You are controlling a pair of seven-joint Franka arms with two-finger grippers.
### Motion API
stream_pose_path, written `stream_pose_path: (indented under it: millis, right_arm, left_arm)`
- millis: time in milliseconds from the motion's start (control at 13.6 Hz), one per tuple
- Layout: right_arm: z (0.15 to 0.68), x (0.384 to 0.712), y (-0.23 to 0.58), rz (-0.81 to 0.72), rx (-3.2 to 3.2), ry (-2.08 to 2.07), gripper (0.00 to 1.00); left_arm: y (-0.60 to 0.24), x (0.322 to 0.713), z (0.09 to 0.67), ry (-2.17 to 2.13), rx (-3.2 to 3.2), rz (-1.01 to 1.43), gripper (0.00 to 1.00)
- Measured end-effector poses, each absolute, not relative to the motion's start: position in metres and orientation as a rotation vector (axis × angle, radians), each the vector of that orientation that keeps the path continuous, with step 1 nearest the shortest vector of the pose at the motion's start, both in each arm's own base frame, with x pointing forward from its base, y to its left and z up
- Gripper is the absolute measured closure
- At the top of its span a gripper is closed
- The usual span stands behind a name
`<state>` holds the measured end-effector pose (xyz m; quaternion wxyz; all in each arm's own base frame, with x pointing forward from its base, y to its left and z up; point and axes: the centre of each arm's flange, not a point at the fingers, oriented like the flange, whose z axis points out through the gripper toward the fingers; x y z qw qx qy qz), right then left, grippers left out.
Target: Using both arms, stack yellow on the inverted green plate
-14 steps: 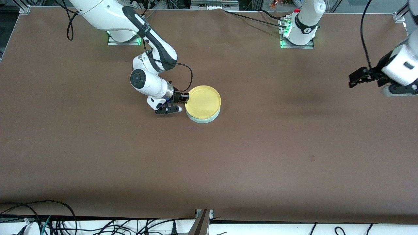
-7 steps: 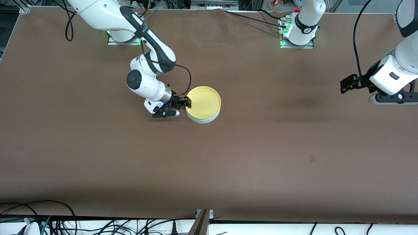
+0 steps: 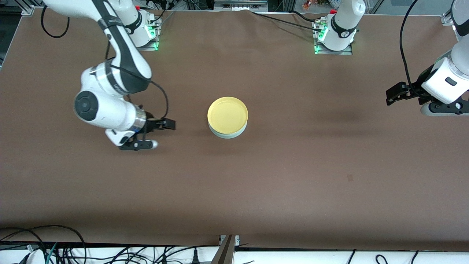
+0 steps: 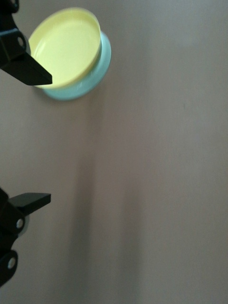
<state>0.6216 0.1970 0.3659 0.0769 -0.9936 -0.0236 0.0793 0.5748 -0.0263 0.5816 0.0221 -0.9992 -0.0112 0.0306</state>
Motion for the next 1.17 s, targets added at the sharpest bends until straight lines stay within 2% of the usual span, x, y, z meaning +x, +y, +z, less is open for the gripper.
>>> stream_pose_path:
  millis: [293, 587, 880, 1174]
  right_arm:
    - [0.409, 0.649, 0.106, 0.263, -3.102, -0.144, 0.00]
    - [0.466, 0.654, 0.029, 0.289, -3.131, -0.114, 0.00]
    - [0.513, 0.648, -0.006, 0.205, -3.148, -0.056, 0.00]
    - [0.566, 0.620, -0.002, 0.141, -3.169, -0.091, 0.00]
  left_arm:
    - [-0.027, 0.575, 0.582, -0.042, -3.120, 0.098, 0.00]
    - [-0.025, 0.575, 0.581, -0.047, -3.123, 0.100, 0.00]
    - [-0.025, 0.575, 0.581, -0.047, -3.123, 0.101, 0.00]
    - [-0.025, 0.575, 0.581, -0.047, -3.123, 0.101, 0.00]
